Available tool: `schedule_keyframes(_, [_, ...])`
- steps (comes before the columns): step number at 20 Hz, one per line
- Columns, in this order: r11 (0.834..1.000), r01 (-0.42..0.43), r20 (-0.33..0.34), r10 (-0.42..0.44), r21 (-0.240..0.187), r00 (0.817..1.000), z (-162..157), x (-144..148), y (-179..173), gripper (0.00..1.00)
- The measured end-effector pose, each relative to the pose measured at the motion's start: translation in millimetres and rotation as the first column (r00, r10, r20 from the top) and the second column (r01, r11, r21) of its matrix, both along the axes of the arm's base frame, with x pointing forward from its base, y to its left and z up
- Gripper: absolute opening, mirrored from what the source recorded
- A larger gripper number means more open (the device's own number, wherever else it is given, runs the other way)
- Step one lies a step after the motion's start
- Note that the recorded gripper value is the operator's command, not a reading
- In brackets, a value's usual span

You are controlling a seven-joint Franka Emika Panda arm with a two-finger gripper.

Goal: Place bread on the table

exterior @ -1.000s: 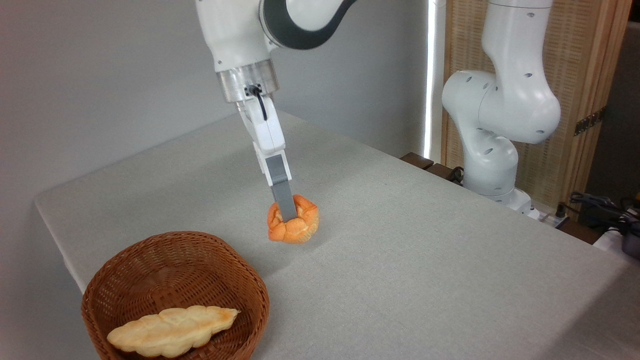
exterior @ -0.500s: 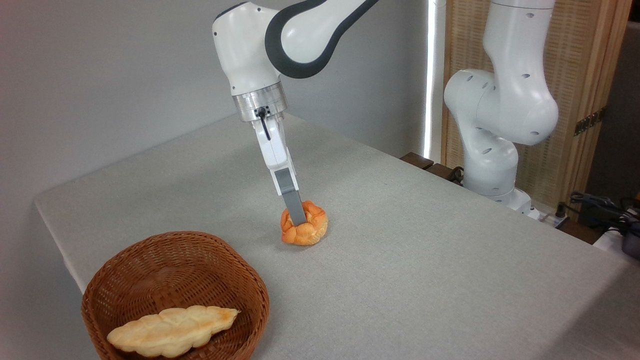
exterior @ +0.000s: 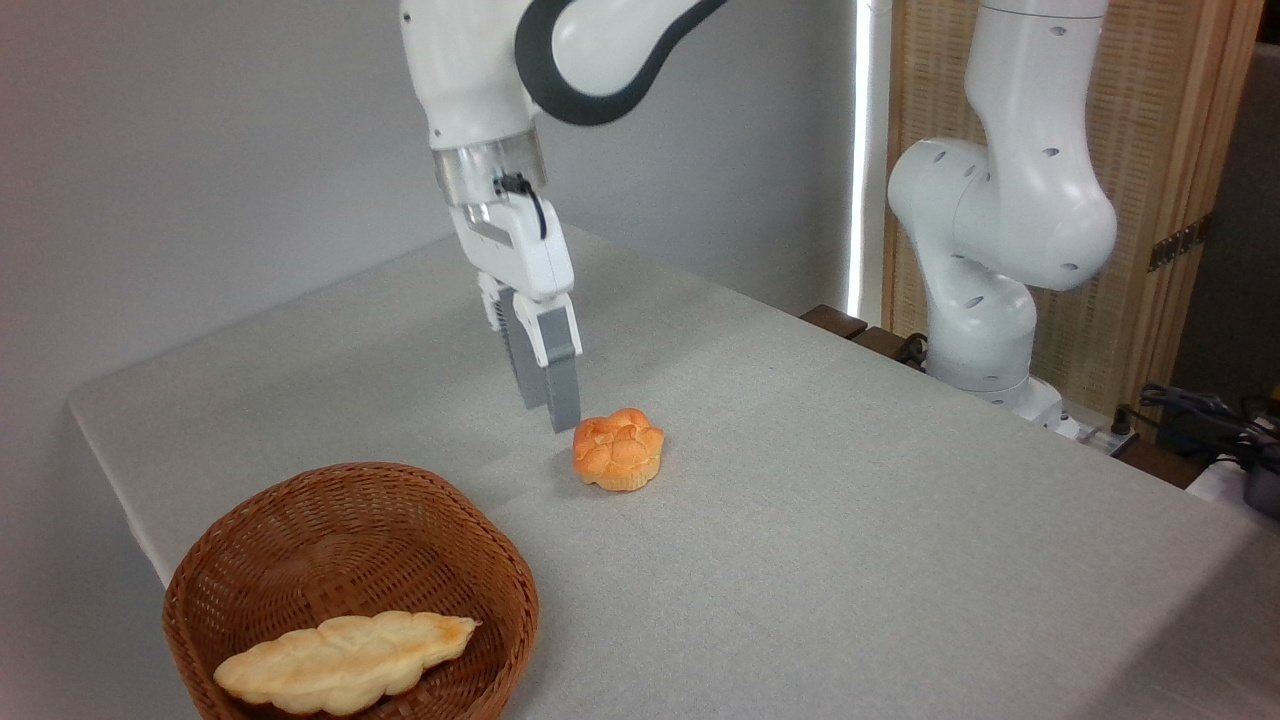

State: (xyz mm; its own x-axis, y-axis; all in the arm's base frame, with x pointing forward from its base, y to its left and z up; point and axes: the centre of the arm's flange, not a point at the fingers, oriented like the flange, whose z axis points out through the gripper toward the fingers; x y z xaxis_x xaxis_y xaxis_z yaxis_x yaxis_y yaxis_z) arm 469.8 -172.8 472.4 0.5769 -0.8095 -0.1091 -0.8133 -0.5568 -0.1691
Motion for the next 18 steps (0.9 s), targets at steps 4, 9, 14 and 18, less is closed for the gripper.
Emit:
schedule_keyframes(4, [0.983, -0.158, 0.004, 0.159, -0.09, 0.987, 62, 25, 48, 1.0])
schedule_keyframes(9, [0.971, -0.217, -0.032, 0.215, -0.104, 0.976, 112, 32, 70, 1.0])
schedule_keyframes(14, [0.959, -0.223, -0.049, 0.218, -0.174, 0.975, 141, 46, 108, 1.0])
schedule_keyframes(18, [0.959, -0.22, -0.053, 0.214, -0.177, 0.975, 151, 61, 109, 1.0])
